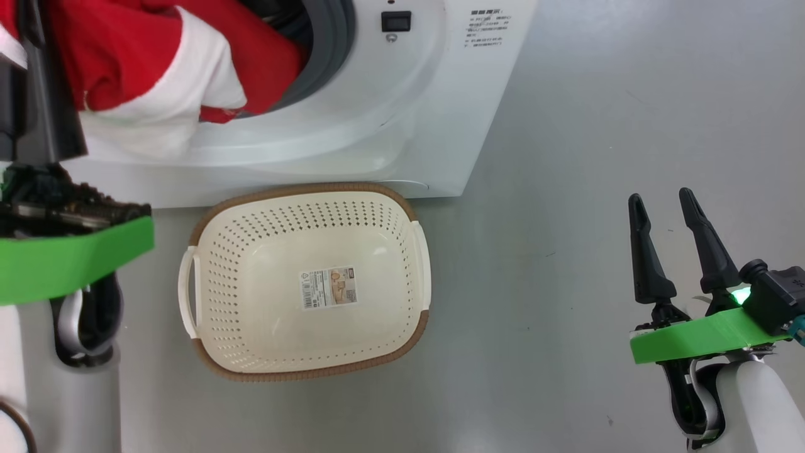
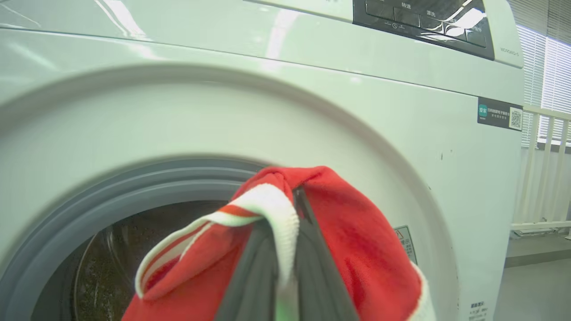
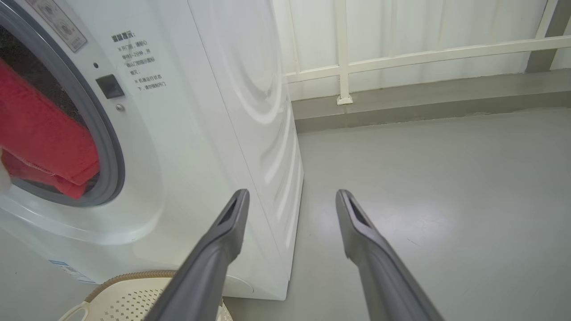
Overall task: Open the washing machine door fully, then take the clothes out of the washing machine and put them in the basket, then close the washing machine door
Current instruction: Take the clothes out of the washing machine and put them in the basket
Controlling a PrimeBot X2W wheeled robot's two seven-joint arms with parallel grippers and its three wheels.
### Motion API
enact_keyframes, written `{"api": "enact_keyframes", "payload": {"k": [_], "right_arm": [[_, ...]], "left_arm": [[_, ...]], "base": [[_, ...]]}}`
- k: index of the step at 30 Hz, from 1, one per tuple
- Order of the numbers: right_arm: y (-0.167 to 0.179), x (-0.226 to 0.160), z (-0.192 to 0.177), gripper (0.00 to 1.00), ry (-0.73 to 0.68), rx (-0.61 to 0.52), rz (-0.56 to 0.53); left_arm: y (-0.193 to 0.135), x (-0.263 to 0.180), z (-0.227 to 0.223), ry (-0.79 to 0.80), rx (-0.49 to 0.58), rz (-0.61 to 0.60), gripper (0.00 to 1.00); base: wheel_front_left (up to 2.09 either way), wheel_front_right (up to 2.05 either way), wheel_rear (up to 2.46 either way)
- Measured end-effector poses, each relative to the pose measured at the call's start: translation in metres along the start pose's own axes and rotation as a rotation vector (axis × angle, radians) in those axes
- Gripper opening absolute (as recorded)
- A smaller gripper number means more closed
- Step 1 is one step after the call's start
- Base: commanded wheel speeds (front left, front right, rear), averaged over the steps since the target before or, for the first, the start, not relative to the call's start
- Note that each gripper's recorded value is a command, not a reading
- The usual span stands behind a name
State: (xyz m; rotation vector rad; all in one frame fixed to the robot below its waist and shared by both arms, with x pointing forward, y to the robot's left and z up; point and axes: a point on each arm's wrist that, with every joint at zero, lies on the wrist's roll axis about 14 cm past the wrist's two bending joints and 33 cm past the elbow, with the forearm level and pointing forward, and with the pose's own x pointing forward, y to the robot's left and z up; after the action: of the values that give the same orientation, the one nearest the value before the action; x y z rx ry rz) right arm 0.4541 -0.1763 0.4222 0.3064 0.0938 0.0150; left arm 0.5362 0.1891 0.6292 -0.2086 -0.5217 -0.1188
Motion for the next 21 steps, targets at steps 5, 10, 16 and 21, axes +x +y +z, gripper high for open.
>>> {"api": "enact_keyframes", "payload": {"k": [5,10,16,21], "right_arm": [[-0.001,0.001,-0.003,1.00,0.007,0.000,-0.001],[-0.002,0.001,-0.006,1.00,0.014,0.000,-0.005],[-0.006,0.003,-0.015,1.00,0.033,-0.001,-0.014],[-0.010,0.008,-0.026,1.00,0.055,-0.001,-0.020]], "left_arm": [[0.001,-0.010,-0.014,0.043,-0.004,0.006,0.00],[0.004,-0.029,-0.045,0.142,-0.024,0.032,0.00],[0.010,-0.063,-0.101,0.313,-0.059,0.083,0.00],[0.003,-0.088,-0.149,0.456,-0.077,0.076,0.00]], "base": [[0.00,0.00,0.00],[0.00,0.00,0.00],[0.00,0.00,0.00],[0.00,0.00,0.00]]}}
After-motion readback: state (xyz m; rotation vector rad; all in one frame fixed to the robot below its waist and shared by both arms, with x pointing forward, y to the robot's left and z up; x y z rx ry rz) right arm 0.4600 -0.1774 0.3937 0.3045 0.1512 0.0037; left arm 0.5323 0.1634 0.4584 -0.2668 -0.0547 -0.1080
